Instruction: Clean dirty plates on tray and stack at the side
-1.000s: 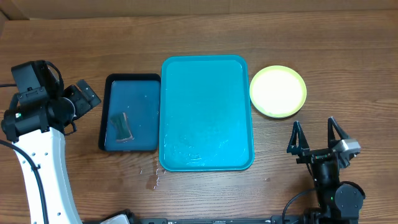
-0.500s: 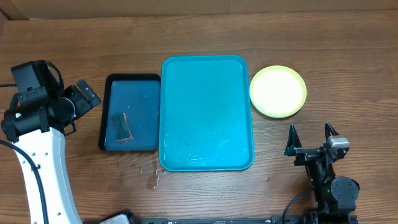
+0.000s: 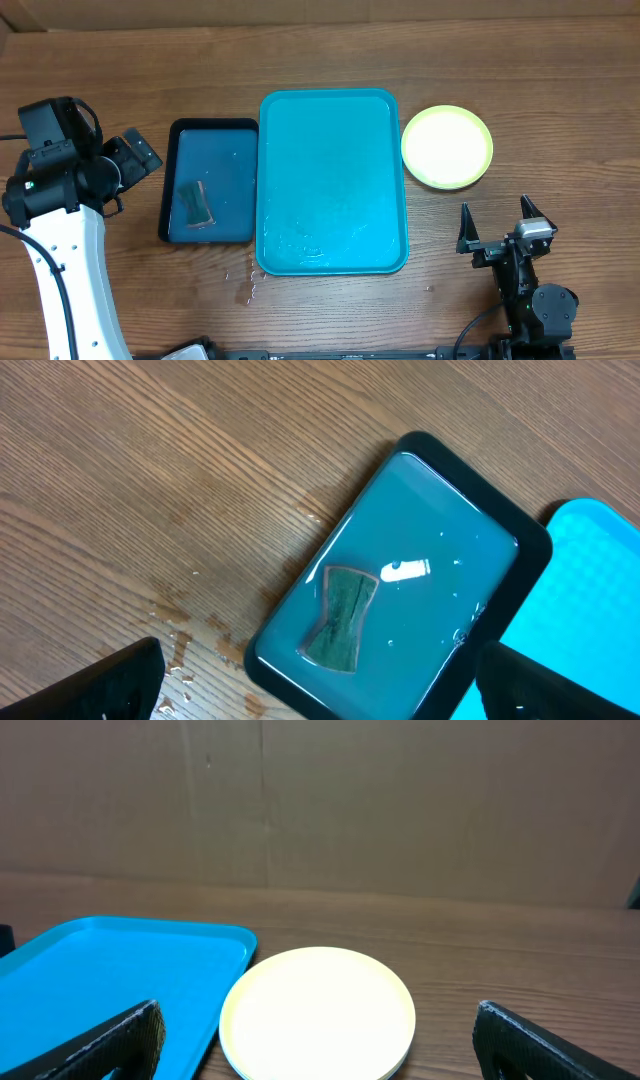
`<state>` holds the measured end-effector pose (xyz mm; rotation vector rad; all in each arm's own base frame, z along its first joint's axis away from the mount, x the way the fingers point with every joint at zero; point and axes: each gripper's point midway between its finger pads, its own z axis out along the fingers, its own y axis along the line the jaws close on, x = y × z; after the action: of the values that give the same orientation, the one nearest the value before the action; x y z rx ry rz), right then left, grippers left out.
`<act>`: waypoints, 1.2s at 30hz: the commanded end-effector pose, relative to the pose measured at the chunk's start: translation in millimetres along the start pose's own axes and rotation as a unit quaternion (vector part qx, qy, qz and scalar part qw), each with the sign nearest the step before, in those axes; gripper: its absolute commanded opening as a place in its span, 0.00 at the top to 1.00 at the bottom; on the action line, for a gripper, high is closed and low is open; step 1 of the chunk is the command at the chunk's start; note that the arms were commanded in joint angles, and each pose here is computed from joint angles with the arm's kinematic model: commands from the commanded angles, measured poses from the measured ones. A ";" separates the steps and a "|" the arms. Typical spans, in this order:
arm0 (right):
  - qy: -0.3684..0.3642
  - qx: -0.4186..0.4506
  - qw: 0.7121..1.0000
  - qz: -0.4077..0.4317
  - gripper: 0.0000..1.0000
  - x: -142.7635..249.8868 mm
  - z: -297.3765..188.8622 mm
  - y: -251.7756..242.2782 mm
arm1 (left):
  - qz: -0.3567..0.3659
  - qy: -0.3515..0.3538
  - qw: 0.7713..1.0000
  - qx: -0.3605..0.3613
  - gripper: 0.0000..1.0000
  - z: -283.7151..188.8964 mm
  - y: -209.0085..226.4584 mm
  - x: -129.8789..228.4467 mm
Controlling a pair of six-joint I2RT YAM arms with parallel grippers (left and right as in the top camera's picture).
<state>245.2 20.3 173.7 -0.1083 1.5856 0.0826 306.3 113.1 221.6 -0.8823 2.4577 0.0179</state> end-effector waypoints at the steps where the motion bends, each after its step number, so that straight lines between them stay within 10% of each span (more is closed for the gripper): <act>1: -0.002 0.000 1.000 -0.006 0.00 1.7 0.1 -0.5 | -0.004 -0.002 1.000 0.003 0.00 -0.8 -2.1 -3.1; 36: -0.002 0.000 1.000 -0.006 0.00 1.5 0.1 -0.5 | 0.025 -0.003 0.999 0.022 0.00 -6.1 -23.1 4.0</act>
<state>245.2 20.2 173.8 -0.1104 1.5850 0.0799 309.8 103.1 221.6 -0.8421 2.4717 0.0073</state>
